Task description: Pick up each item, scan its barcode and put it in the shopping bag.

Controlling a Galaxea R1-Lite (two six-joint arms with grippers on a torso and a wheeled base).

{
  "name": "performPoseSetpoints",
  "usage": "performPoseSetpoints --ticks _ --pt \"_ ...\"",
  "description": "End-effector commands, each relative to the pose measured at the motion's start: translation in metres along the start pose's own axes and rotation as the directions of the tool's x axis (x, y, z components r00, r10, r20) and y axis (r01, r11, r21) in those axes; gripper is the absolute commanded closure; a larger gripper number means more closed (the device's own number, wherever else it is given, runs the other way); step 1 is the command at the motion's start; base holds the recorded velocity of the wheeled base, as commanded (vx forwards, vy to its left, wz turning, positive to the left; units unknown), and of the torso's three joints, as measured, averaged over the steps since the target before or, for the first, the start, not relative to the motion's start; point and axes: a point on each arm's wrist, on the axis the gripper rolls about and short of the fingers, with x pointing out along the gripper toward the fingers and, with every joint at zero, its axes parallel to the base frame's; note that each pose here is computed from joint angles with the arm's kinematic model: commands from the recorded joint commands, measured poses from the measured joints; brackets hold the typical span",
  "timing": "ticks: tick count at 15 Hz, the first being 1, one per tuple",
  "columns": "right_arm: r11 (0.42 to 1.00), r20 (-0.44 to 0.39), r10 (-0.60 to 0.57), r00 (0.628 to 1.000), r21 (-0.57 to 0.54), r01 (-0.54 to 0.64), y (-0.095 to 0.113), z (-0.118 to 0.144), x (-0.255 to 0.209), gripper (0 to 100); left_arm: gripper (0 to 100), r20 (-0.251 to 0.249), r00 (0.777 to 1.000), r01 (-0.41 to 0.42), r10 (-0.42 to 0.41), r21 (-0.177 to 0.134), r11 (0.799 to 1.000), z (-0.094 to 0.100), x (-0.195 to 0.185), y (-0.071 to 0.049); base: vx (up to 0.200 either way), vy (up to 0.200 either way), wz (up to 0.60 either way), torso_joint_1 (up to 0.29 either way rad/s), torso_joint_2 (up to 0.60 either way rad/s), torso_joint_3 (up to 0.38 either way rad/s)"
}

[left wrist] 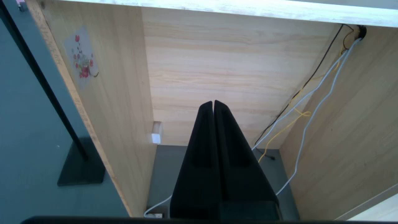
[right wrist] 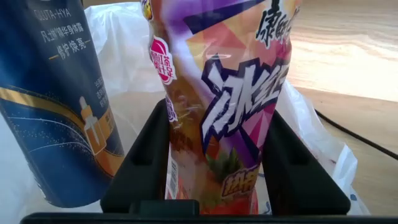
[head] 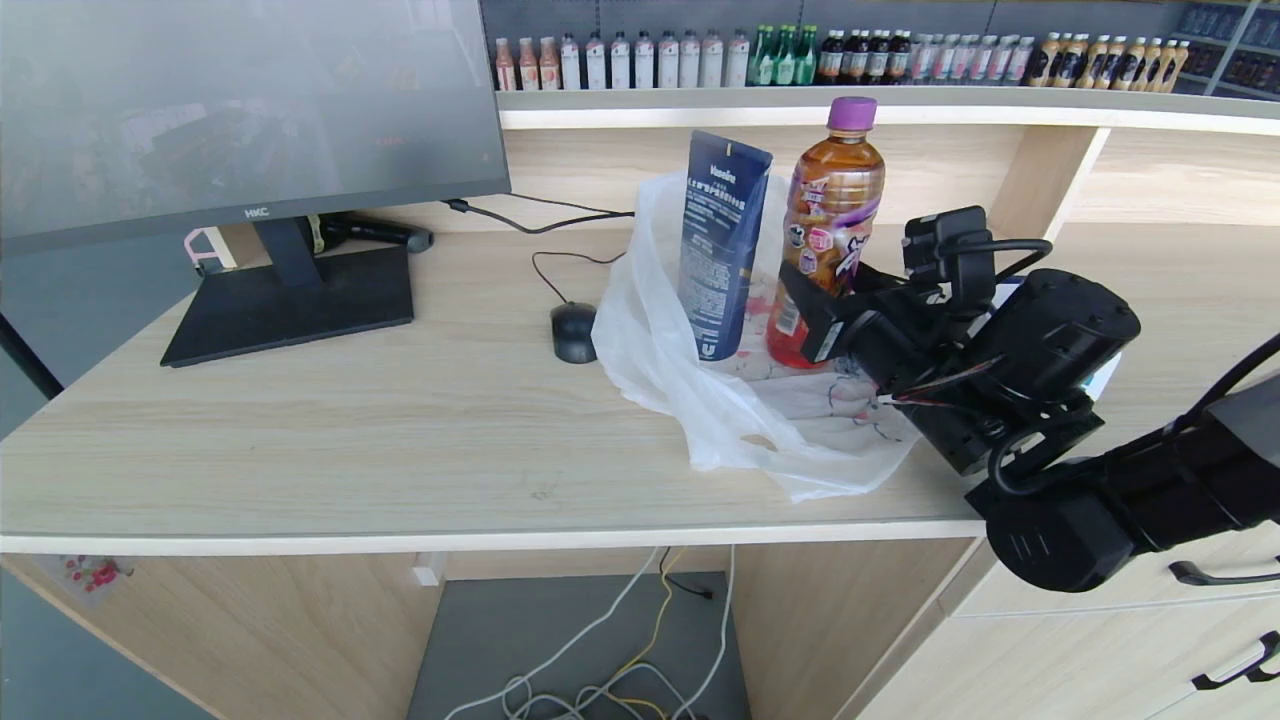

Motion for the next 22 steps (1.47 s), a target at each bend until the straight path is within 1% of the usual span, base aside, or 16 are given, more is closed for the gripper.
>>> performPoseSetpoints --ticks 1,6,7,13,15,16,18,19,20,21,22 --pt "1.000 -0.008 0.001 1.000 -0.001 -0.001 0.000 -0.002 -0.001 100 100 0.000 1.000 0.000 0.000 0.000 1.000 0.000 0.000 0.000 0.000 0.000 0.00 0.000 0.00 0.000" --pt "1.000 -0.016 0.000 1.000 -0.003 0.000 0.000 -0.003 -0.002 100 100 0.000 1.000 0.000 0.000 0.000 1.000 0.000 0.000 0.000 0.000 0.000 0.00 0.000 0.00 0.000" --pt "1.000 -0.013 0.000 1.000 -0.003 0.000 0.000 -0.002 -0.002 0 100 0.000 1.000 0.000 0.000 0.000 1.000 0.000 0.000 0.000 0.000 0.000 0.00 0.000 0.00 0.000" --pt "1.000 -0.012 0.000 1.000 -0.002 0.000 0.000 0.002 -0.010 0 100 0.000 1.000 0.000 0.000 0.000 1.000 0.000 0.000 0.000 0.000 0.000 0.00 0.000 0.00 0.000" --pt "1.000 0.011 -0.002 1.000 -0.001 0.002 -0.001 0.013 -0.016 0 100 0.000 1.000 0.000 0.000 0.000 1.000 0.000 0.000 0.000 0.000 0.000 0.00 0.000 0.00 0.000" --pt "1.000 0.033 -0.004 0.999 0.000 0.004 -0.003 0.023 -0.022 0 100 0.000 1.000 0.000 0.000 0.000 1.000 0.000 0.000 0.000 0.000 0.000 0.00 0.000 0.00 0.000" --pt "1.000 0.065 -0.005 0.998 0.003 0.004 -0.006 0.050 -0.049 0 100 0.000 1.000 0.000 0.000 0.000 1.000 0.000 0.000 0.000 0.000 0.000 0.00 0.000 0.00 0.000" --pt "1.000 0.080 -0.006 0.997 0.002 0.006 -0.007 0.058 -0.059 0 100 0.000 1.000 0.000 0.000 0.000 1.000 0.000 0.000 0.000 0.000 0.000 0.00 0.000 0.00 0.000" --pt "1.000 0.130 -0.012 0.991 0.005 0.011 -0.012 0.087 -0.097 0 100 0.000 1.000 0.000 0.000 0.000 1.000 0.000 0.000 0.000 0.000 0.000 0.00 0.000 0.00 0.000" --pt "1.000 0.139 -0.013 0.990 0.004 0.013 -0.014 0.095 -0.115 0 100 0.000 1.000 0.000 0.000 0.000 1.000 0.000 0.000 0.000 0.000 0.000 0.00 0.000 0.00 0.000" --pt "1.000 0.161 -0.014 0.987 0.004 0.014 -0.017 0.108 -0.161 0 100 0.000 1.000 0.000 0.000 0.000 1.000 0.000 0.000 0.000 0.000 0.000 0.00 0.000 0.00 0.000"
